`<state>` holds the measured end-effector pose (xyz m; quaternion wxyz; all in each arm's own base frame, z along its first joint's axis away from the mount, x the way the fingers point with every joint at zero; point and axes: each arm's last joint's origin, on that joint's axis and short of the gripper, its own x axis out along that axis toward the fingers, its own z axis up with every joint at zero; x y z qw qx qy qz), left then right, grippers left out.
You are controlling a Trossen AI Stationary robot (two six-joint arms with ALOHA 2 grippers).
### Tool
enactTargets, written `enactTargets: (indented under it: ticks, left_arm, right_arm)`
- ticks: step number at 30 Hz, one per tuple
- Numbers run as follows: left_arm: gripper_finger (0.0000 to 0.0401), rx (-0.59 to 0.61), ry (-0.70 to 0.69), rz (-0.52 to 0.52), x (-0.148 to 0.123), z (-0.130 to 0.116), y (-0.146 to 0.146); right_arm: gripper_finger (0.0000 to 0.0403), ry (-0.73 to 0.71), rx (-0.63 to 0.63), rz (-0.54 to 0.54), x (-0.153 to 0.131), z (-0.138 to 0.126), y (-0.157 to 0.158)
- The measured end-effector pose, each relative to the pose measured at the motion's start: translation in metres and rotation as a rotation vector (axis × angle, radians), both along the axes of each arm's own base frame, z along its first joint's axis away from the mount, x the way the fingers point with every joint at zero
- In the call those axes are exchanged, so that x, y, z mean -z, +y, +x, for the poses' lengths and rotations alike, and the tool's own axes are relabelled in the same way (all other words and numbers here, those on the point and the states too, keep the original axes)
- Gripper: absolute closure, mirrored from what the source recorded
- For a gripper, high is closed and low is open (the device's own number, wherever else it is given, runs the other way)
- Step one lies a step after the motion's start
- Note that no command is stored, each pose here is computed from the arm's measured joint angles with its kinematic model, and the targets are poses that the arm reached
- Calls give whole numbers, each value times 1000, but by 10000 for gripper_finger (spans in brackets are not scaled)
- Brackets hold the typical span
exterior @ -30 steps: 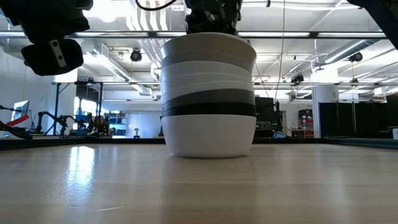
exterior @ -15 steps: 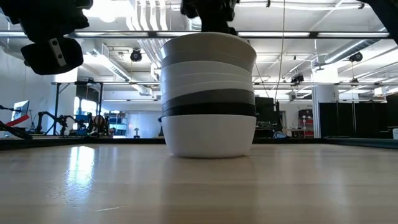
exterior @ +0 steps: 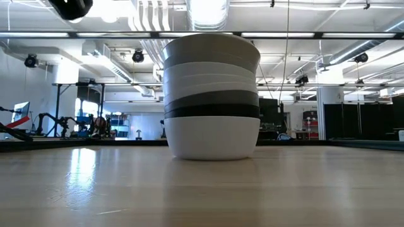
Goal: Nest bowls inside each other
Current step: Return to Home Position
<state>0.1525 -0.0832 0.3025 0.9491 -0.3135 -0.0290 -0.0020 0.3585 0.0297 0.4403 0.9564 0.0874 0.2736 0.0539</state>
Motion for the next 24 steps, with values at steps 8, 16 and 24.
enactTargets:
  ticks: [8,16,24]
  left_arm:
    - [401,-156,-129,27,-22,-23,31]
    - [401,-204,-233,112,-37,-33,48]
    - [401,-274,-375,182,-54,-83,71]
  right_arm:
    - [394,-386,118,92,-13,-53,-12]
    - [394,-676,190,227,11,-122,-20]
    - [394,-959,431,165,1,-245,-32]
